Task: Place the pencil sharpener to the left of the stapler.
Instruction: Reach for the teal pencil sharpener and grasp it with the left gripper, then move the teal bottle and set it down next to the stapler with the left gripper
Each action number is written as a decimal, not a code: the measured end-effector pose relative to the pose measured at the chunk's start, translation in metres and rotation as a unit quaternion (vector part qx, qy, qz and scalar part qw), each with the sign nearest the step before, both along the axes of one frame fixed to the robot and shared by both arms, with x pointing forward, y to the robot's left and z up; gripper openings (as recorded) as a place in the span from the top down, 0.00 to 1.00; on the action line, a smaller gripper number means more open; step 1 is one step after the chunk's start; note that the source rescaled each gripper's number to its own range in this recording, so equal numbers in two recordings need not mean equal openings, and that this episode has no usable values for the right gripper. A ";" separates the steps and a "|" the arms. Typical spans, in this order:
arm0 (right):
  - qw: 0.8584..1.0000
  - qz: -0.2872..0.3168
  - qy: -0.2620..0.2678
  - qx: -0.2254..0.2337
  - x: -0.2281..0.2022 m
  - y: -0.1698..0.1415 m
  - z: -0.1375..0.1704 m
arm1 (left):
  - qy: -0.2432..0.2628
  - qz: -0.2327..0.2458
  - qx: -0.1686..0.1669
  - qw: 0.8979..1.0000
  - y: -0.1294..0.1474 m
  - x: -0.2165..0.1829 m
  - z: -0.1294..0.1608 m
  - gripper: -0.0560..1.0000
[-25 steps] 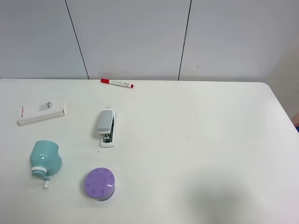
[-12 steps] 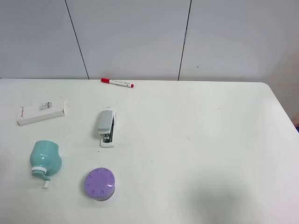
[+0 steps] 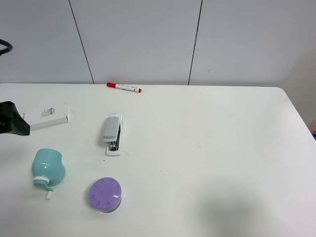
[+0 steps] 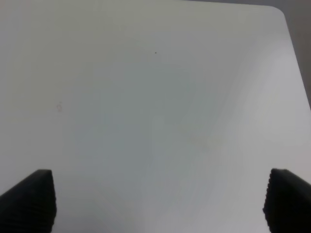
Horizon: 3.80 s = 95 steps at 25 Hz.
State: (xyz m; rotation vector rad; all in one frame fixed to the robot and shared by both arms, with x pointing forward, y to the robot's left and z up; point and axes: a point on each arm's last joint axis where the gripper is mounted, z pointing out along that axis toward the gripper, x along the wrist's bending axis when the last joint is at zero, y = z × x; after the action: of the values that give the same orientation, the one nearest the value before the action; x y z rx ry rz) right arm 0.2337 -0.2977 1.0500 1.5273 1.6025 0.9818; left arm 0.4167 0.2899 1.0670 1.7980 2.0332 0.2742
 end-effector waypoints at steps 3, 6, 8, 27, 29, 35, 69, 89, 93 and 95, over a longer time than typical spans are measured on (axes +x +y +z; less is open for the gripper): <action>1.000 0.000 0.000 0.000 0.000 0.000 0.000 | 0.013 -0.047 0.015 0.999 -0.013 0.006 -0.007 0.00; 1.000 0.000 0.000 0.000 0.000 0.000 0.000 | 0.025 -0.062 0.022 0.998 -0.018 0.015 -0.015 0.00; 1.000 0.000 0.000 0.000 0.000 0.000 0.000 | 0.040 -0.064 0.025 0.997 -0.019 0.020 -0.021 0.00; 1.000 0.000 0.000 0.000 0.000 0.000 0.000 | 0.043 -0.060 0.034 0.997 -0.020 0.021 -0.087 0.00; 1.000 0.000 0.000 0.000 0.000 0.000 0.000 | 0.047 -0.060 0.034 0.996 -0.020 0.023 -0.090 0.00; 1.000 0.000 0.000 0.000 0.000 0.000 0.000 | 0.069 -0.061 0.035 0.995 -0.021 0.029 -0.102 0.00; 1.000 0.000 0.000 0.000 0.000 0.000 0.000 | 0.127 -0.083 0.055 0.987 -0.023 0.056 -0.167 0.17; 1.000 0.000 0.000 0.000 0.000 0.000 0.000 | 0.153 -0.101 0.058 0.981 -0.027 0.079 -0.122 0.92; 1.000 0.000 0.000 0.000 0.000 0.000 0.000 | 0.122 -0.100 0.057 0.986 -0.029 0.097 -0.102 0.92; 1.000 0.000 0.000 0.000 0.000 0.000 0.000 | 0.105 -0.100 0.057 0.988 -0.030 0.104 -0.094 0.92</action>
State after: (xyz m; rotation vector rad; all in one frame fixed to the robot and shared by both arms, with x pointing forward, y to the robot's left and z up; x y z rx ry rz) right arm 0.2337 -0.2977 1.0500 1.5273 1.6025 0.9818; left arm 0.5206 0.2597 0.9729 2.1642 1.9877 0.1484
